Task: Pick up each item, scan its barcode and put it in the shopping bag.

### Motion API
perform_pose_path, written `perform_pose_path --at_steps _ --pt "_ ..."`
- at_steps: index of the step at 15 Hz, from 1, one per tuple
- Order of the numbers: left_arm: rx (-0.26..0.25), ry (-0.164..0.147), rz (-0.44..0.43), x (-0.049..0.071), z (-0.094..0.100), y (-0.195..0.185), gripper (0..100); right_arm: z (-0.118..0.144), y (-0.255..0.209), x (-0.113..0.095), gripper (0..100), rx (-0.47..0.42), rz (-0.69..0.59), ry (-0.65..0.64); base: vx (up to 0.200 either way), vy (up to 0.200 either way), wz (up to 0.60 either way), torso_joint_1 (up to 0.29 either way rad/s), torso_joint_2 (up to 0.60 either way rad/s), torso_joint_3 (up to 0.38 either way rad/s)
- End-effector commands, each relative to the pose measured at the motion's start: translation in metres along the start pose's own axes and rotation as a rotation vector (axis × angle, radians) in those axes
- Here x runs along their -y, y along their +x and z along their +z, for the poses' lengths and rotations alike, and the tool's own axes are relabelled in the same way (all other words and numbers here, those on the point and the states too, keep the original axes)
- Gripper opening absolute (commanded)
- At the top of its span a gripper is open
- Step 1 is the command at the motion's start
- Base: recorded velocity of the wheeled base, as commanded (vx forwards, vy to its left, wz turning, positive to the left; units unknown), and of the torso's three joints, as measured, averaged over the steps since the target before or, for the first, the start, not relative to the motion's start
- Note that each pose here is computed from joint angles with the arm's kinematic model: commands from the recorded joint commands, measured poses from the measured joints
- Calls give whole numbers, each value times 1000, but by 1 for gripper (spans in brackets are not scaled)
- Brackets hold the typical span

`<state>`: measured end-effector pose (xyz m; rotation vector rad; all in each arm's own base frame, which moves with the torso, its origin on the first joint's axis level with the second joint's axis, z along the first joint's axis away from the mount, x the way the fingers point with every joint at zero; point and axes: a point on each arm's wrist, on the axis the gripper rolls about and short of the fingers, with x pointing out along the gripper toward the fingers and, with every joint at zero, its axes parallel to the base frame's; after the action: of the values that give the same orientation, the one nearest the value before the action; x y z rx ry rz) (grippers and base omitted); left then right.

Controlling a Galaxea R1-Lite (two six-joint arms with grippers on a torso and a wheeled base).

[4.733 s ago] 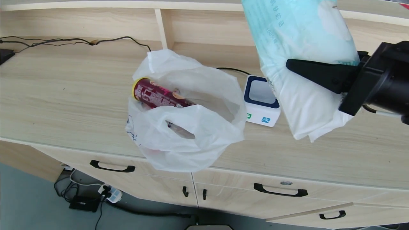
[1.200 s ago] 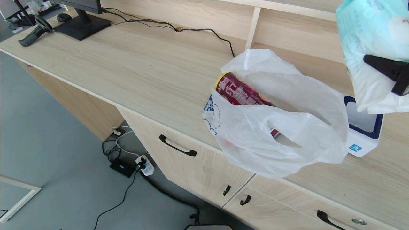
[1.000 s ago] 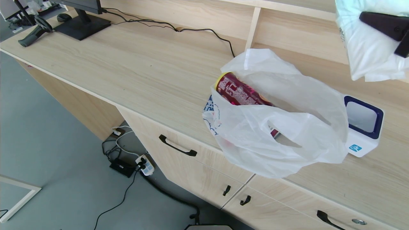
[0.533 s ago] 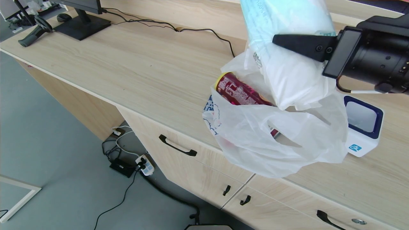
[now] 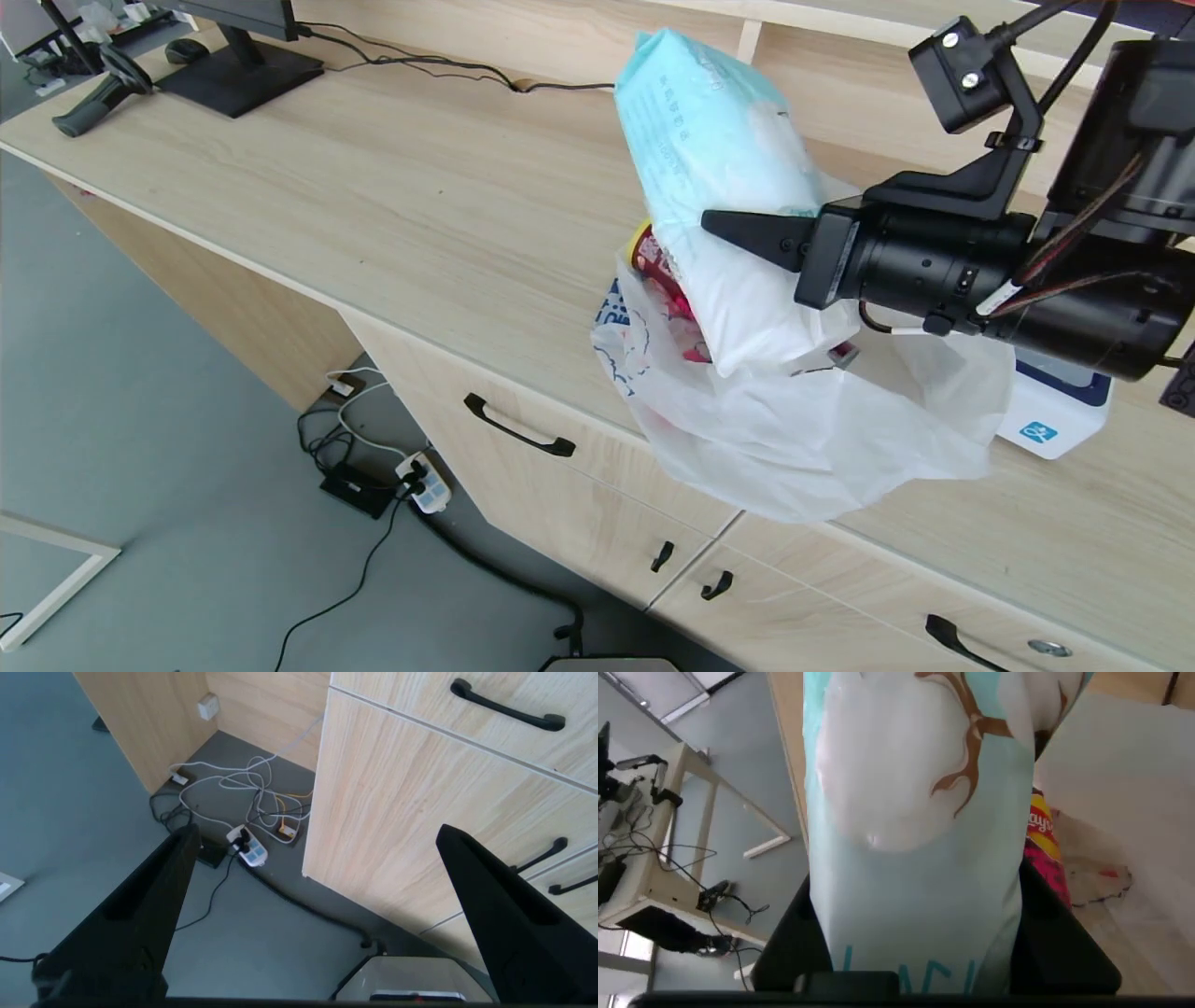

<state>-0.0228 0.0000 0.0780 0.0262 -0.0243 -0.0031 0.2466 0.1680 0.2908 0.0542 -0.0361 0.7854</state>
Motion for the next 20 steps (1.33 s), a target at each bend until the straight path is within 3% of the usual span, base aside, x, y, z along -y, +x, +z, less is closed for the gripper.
perform_pose_path --at_steps 1,3,6,11,15,20 --pt "0 0 0 0 0 0 100 -5 9 28 0 0 -82 -61 0 0 0 0 0 0" --pt "-1 0 -1 0 0 0 100 5 2 59 0 48 -167 -168 0 0 0 0 0 0" --pt "0 0 0 0 0 0 100 10 -19 73 0 77 -181 -188 0 0 0 0 0 0" --pt "-1 0 0 0 0 0 100 -4 -70 57 0 28 -129 -223 0 0 0 0 0 0" --pt "0 0 0 0 0 0 100 -29 -72 57 0 -61 -122 -315 0 0 0 0 0 0" --pt "0 -2 0 0 0 0 100 -9 -67 40 0 2 -59 -344 0 0 0 0 0 0"
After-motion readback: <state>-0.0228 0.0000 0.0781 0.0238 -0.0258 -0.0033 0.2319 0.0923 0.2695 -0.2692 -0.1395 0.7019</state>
